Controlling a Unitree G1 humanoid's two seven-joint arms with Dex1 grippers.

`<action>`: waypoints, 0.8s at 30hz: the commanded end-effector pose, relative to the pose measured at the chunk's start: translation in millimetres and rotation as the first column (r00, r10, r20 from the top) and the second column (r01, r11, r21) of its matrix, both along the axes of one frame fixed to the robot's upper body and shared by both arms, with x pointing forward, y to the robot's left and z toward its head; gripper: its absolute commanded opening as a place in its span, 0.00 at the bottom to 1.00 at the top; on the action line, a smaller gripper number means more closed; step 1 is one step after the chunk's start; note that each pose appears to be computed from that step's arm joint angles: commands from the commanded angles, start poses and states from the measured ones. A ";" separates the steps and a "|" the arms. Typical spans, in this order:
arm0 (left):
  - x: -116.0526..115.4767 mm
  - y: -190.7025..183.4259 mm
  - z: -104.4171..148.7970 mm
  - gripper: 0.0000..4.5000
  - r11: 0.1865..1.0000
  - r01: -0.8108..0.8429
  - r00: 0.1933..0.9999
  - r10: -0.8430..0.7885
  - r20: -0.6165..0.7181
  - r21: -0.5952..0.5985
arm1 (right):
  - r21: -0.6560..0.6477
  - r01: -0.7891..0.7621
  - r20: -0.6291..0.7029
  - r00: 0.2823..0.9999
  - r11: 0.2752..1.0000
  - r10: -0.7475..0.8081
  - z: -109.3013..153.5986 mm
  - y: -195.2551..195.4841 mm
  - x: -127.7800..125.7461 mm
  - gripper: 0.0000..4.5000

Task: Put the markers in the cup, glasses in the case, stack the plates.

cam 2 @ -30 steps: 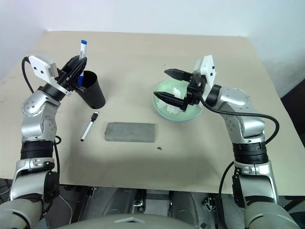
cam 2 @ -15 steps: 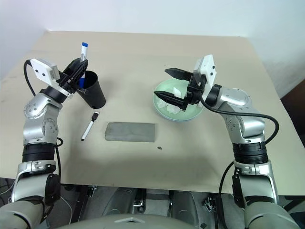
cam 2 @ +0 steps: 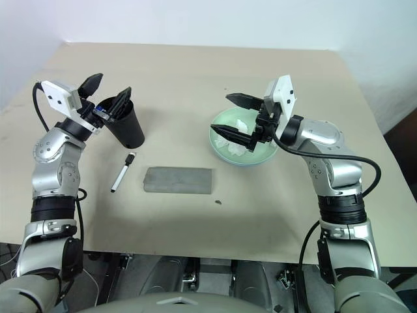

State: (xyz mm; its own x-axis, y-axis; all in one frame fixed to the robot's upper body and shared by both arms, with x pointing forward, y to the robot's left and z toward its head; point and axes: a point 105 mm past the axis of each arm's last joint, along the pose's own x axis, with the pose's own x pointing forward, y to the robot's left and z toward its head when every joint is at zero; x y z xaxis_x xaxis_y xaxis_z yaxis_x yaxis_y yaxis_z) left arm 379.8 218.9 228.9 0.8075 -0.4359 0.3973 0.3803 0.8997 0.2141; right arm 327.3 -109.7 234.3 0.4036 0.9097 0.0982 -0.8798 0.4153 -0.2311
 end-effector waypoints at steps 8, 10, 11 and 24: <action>-27.2 21.7 10.3 1.00 0.995 -0.097 0.986 0.097 -0.133 0.004 | -0.001 -0.041 0.044 0.998 0.999 0.041 11.5 -0.1 -6.1 1.00; -41.1 20.2 12.4 1.00 0.996 -0.088 0.983 0.091 -0.160 0.022 | 0.001 -0.046 0.043 0.998 0.999 0.046 12.1 -0.9 -5.2 1.00; -48.5 19.5 13.8 1.00 0.996 -0.087 0.981 0.091 -0.173 0.033 | 0.001 -0.047 0.043 0.998 0.999 0.047 12.1 -1.3 -4.3 1.00; -95.6 14.5 20.4 1.00 0.988 -0.126 0.948 0.147 -0.282 0.091 | -0.018 -0.091 0.030 0.995 0.996 0.092 6.5 3.6 5.6 1.00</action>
State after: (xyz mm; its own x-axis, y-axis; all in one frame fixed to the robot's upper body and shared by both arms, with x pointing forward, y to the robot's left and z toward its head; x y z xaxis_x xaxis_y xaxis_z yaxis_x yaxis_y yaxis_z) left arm 294.0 234.1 235.6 0.9366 -0.3388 0.0895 0.3257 0.9358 0.1350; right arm 334.4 -106.2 228.0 0.3331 0.9401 0.0724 -0.9152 0.3408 -0.2150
